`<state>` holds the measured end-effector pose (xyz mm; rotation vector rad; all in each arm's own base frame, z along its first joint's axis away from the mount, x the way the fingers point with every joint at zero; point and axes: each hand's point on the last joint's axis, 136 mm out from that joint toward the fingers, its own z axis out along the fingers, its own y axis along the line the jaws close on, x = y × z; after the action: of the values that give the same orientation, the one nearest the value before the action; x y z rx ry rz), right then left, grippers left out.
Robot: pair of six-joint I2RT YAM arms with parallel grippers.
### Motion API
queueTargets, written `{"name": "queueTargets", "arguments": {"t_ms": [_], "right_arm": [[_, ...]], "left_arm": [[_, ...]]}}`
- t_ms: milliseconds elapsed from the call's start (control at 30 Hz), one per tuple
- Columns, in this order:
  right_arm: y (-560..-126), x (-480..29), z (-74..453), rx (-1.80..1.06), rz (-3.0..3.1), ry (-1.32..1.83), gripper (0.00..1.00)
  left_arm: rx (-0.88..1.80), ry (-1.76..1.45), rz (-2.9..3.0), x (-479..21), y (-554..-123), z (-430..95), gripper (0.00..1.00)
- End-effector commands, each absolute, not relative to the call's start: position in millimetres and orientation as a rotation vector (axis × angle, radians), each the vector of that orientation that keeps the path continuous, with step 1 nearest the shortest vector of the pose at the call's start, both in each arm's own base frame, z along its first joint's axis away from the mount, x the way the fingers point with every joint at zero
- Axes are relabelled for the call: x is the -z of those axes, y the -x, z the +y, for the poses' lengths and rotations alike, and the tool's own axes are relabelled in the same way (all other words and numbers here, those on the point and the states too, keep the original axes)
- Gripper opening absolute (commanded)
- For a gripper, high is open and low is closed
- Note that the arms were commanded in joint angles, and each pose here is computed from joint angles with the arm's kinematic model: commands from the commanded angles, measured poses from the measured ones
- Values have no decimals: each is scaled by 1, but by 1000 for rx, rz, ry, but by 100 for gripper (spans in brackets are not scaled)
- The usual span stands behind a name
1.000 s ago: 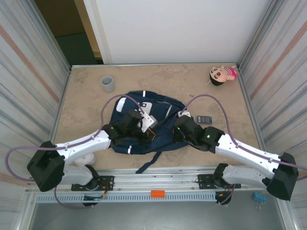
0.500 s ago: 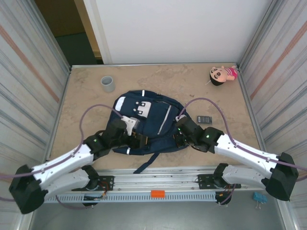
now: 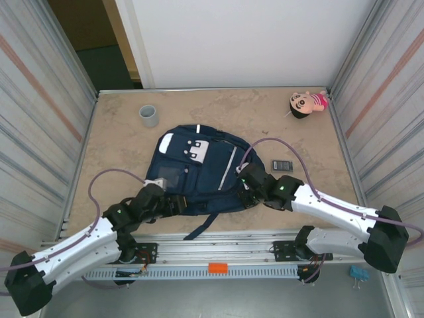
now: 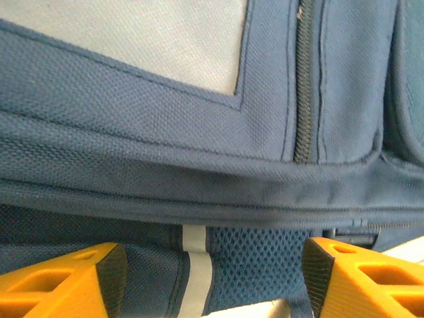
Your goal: Pack the student bag
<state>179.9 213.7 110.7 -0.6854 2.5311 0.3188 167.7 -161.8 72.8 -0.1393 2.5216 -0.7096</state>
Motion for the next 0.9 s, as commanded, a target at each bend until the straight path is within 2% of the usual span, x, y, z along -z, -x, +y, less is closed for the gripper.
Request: {"name": "queueTargets", "arguments": {"t_ms": [0, 167, 433, 600, 733, 867], "right_arm": [[-168, -115, 234, -364, 2490, 808, 0], [-153, -112, 256, -408, 2458, 887, 0], [-142, -114, 307, -562, 2404, 896, 0], [-143, -113, 340, -617, 2386, 886, 0], [-155, -118, 359, -621, 2363, 866, 0], [-162, -119, 374, -651, 2359, 880, 0]], "left_arm": [[673, 236, 2455, -81, -190, -152, 72], [874, 317, 2401, -94, -224, -154, 72], [785, 158, 2386, -119, -283, -165, 72], [863, 121, 2419, -124, -317, -187, 72], [891, 167, 2416, -134, -325, -191, 73], [872, 203, 2400, -148, -312, -180, 73]]}}
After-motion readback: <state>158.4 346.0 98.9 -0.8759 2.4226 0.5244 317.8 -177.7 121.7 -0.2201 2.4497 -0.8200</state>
